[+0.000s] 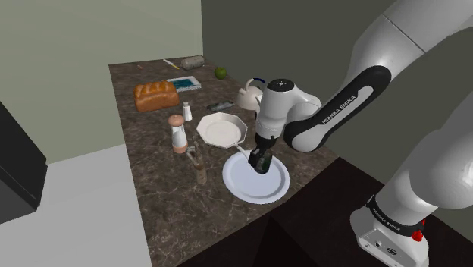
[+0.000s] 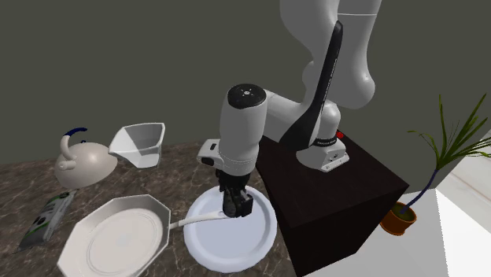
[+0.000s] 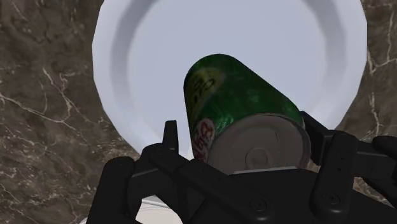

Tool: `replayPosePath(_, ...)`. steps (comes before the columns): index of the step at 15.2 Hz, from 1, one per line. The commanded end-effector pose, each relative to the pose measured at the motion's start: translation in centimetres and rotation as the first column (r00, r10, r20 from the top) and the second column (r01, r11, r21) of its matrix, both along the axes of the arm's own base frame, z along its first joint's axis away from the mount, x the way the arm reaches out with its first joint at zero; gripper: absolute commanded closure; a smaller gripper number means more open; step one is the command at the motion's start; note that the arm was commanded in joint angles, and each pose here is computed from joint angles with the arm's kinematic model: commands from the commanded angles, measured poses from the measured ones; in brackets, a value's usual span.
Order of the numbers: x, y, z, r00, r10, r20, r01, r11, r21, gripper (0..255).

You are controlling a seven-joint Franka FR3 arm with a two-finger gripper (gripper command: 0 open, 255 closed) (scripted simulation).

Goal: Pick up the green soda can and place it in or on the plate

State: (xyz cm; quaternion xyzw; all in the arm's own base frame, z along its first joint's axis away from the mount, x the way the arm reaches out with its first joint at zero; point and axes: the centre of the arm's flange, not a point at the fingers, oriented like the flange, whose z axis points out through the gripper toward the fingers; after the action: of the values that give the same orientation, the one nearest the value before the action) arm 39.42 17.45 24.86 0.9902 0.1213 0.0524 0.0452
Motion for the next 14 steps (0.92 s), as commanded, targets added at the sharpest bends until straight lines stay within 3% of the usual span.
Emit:
replayPosePath(1,0.0,0.0,0.0,1.0,0.0,-0.001,0.0,1.0,0.0,0)
replayPosePath(2,-0.1,-0.1,-0.1,1.0,0.0,-0.001,0.0,1.0,0.0,0)
replayPosePath(6,-0.7,0.3,4.8,1.0,0.0,-0.001,0.0,1.0,0.0,0)
replayPosePath(14,-0.7,0.3,4.8,1.0,0.0,-0.001,0.0,1.0,0.0,0)
